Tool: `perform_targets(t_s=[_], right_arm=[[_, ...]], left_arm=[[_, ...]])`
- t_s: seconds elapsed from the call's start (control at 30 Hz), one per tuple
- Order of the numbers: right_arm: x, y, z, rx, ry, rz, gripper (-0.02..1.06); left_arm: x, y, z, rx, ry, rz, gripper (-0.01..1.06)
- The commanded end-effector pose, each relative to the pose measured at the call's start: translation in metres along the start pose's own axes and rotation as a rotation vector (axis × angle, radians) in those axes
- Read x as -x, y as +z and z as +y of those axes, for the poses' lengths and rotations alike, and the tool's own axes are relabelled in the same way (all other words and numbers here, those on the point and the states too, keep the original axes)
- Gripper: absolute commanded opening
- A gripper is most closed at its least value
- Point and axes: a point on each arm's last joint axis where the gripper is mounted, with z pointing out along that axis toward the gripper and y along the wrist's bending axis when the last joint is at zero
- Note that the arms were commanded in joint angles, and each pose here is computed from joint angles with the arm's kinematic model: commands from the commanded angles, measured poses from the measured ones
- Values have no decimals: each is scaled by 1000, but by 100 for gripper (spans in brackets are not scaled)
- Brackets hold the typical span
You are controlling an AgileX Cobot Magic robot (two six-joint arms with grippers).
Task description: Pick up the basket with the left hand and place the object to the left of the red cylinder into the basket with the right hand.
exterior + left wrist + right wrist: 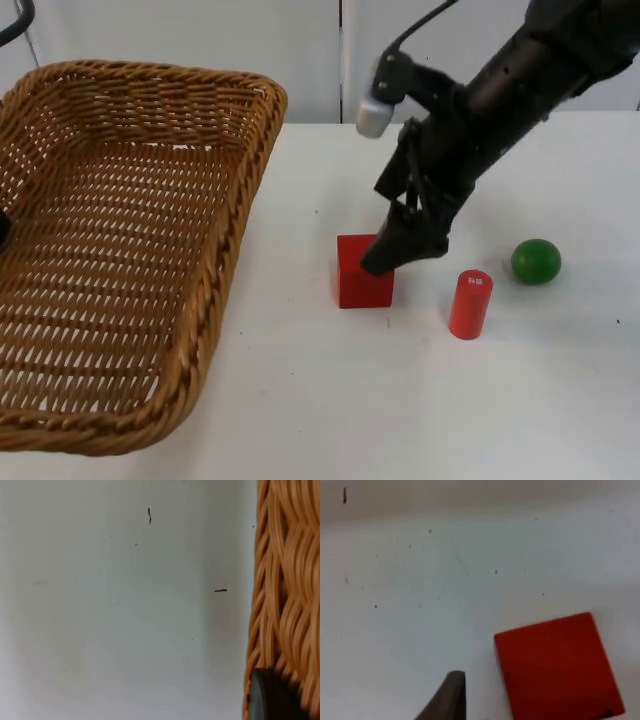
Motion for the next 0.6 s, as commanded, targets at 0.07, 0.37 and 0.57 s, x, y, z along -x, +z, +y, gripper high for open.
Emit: perform_targets(t_s=[0.07, 0.37, 0.57], right_arm=[[-3, 8, 2, 26, -23, 12, 105], [-12, 34, 11, 92, -97, 45, 105], [-19, 47, 10, 82, -101, 54, 105]], left_arm=[[-1, -4, -4, -30, -25, -21, 0], [-1, -4, -4, -31, -34, -19, 0], [-1, -4, -4, -31, -38, -18, 0]])
